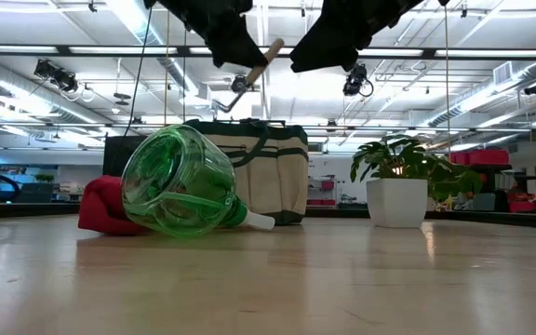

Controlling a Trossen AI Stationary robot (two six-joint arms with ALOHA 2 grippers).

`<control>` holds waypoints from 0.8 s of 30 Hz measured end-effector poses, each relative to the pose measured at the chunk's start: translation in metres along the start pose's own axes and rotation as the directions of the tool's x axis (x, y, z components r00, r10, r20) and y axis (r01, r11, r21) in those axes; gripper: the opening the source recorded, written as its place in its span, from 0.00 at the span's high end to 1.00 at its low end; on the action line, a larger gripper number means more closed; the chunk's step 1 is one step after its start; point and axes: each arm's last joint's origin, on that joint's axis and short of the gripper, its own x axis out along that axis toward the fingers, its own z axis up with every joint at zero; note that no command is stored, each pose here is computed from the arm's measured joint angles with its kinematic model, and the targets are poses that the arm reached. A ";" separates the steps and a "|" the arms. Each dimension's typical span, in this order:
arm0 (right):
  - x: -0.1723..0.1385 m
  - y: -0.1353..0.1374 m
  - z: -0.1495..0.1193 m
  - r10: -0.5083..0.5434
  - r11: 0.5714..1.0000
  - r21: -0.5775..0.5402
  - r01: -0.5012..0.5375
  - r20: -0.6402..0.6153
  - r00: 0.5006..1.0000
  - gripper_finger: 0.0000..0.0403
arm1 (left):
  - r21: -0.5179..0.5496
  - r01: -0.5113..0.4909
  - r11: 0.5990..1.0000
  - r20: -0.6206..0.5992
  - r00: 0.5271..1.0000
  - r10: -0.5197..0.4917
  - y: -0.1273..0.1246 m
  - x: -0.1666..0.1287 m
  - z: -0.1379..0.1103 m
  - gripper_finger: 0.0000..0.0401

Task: Pick & Place Garden tools in Gardening bag
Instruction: Put the light brown hand rake into the green gardening bag

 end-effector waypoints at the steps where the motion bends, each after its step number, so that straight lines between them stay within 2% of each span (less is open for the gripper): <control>1: 0.000 0.000 0.000 0.000 1.000 0.000 0.000 0.000 1.000 0.62 | -0.003 -0.001 1.000 -0.008 1.000 0.001 0.002 0.004 -0.001 0.83; 12: 0.000 0.000 0.000 0.000 1.000 0.002 0.000 0.002 1.000 0.62 | -0.035 0.025 0.999 -0.083 0.996 -0.028 0.017 0.032 -0.016 0.83; 20: 0.000 0.000 0.000 0.000 1.000 0.002 0.000 0.001 1.000 0.62 | -0.023 0.045 0.999 -0.121 0.991 -0.047 0.018 0.036 -0.021 0.83; 24: 0.000 0.000 0.000 0.000 1.000 0.002 0.000 0.002 1.000 0.62 | -0.014 0.047 0.999 -0.177 0.983 -0.049 0.018 0.035 -0.027 0.82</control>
